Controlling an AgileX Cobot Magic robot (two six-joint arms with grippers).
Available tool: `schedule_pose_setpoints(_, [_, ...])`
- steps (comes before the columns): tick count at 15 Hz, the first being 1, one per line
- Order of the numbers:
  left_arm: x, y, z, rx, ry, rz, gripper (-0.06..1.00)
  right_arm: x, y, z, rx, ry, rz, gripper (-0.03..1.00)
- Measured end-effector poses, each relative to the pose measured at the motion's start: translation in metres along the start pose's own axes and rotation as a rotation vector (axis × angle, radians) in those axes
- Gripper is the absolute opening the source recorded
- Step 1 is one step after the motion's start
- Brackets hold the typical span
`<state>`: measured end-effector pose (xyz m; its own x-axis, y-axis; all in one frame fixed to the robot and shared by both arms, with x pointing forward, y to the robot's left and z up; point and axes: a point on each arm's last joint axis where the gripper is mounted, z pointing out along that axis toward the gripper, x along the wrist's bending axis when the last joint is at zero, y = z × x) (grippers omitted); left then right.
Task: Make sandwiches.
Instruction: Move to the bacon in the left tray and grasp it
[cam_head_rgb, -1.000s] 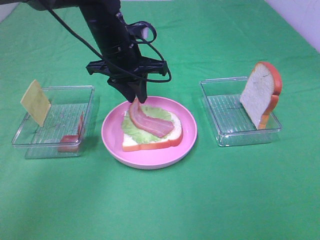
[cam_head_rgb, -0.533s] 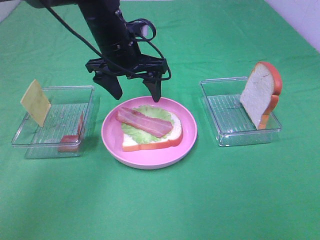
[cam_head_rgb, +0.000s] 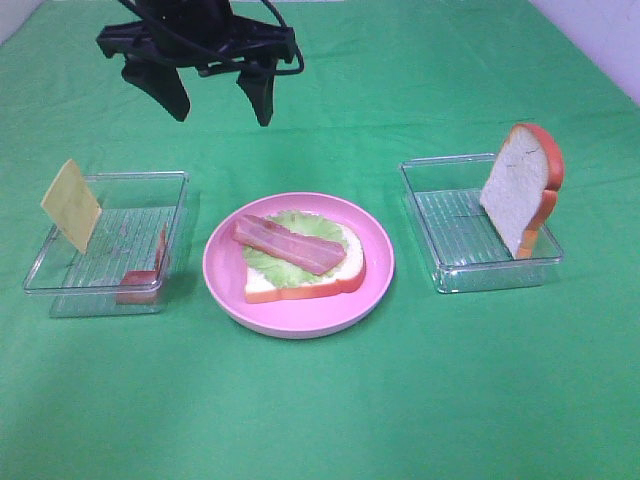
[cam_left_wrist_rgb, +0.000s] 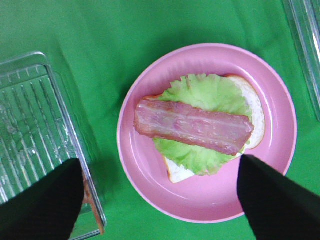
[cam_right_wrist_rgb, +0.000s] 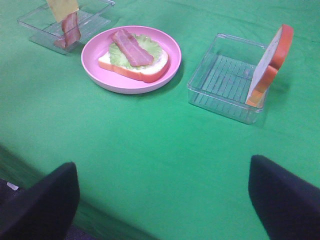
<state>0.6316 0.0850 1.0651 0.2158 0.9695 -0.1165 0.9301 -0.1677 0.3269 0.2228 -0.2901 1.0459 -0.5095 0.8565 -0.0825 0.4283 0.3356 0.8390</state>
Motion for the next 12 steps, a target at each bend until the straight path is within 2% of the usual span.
schedule_pose_setpoints(4, [0.004, -0.008, -0.030, -0.048, 0.011, -0.003, 0.74, 0.000, 0.000, 0.000, 0.000, 0.000, 0.000, 0.84])
schedule_pose_setpoints(8, [0.022, -0.053, -0.034, 0.053, 0.080, -0.067, 0.73, 0.000, 0.000, 0.000, 0.000, 0.000, 0.000, 0.84])
schedule_pose_setpoints(12, [0.034, -0.085, -0.008, 0.187, 0.150, -0.105, 0.73, 0.000, 0.000, 0.000, 0.000, 0.000, 0.000, 0.84])
